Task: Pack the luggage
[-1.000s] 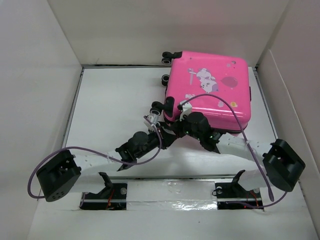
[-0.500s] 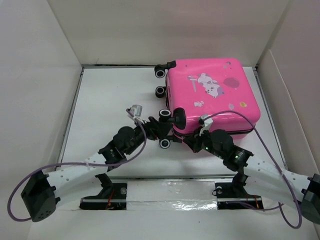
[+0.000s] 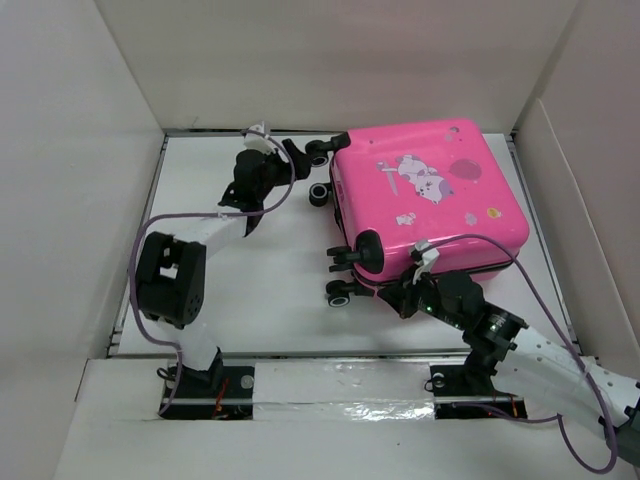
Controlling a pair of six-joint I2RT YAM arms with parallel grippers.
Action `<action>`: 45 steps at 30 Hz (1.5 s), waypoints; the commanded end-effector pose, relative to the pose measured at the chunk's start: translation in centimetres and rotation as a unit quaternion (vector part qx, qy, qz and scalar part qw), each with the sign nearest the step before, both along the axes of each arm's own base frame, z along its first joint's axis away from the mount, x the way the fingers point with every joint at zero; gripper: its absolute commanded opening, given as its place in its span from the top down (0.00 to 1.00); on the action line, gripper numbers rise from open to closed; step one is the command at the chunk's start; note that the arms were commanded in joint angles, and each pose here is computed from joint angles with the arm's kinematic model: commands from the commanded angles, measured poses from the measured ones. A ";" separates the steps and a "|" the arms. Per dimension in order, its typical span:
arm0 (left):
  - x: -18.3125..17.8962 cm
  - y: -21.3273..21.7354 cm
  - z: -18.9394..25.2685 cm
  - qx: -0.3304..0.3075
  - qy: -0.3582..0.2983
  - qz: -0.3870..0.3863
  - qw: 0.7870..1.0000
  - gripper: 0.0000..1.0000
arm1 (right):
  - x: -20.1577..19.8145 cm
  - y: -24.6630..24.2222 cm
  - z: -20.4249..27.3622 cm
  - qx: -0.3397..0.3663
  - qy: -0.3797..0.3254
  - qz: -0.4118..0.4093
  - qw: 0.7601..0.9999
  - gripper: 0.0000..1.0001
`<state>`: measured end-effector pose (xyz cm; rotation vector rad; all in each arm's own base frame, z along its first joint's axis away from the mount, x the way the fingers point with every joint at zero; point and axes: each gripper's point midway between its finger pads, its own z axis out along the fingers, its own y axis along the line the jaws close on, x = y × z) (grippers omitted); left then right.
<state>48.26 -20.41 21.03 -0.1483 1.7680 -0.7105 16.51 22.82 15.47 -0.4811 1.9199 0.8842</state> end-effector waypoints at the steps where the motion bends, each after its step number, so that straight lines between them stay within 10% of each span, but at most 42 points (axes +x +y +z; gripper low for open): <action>1: 0.5 -3.2 3.7 0.068 -0.093 -0.101 0.988 0.15 | -1.2 2.2 6.4 0.102 -0.060 0.055 0.991 1.00; 20: 6.3 -5.5 -1.5 0.237 -0.048 -0.198 0.950 0.18 | -1.4 3.0 5.8 0.100 -0.059 0.080 0.990 1.00; 23: 7.2 -5.6 -1.4 0.248 -0.053 -0.198 0.947 0.31 | -1.4 3.0 5.7 0.099 -0.057 0.080 0.990 1.00; 29: 8.2 -5.7 1.0 0.226 -0.080 -0.170 0.956 0.93 | -1.3 2.9 5.4 0.098 -0.052 0.074 0.991 1.00; 33: 7.6 -5.7 2.9 0.200 -0.105 -0.160 0.961 0.97 | -1.3 2.8 5.1 0.097 -0.046 0.070 0.992 1.00; 36: 7.2 -5.7 3.1 0.199 -0.105 -0.164 0.961 0.80 | -1.3 2.7 5.0 0.099 -0.045 0.069 0.992 1.00; 37: 7.0 -5.8 3.1 0.200 -0.106 -0.169 0.959 0.45 | -1.3 2.7 4.9 0.098 -0.044 0.069 0.992 1.00; 39: 6.1 -6.0 3.1 0.197 -0.106 -0.185 0.957 0.11 | -1.3 2.7 4.9 0.099 -0.044 0.068 0.992 1.00; 45: 4.8 -5.2 3.5 0.197 -0.105 -0.202 0.954 0.06 | -1.1 2.7 4.6 0.094 -0.042 0.064 0.993 1.00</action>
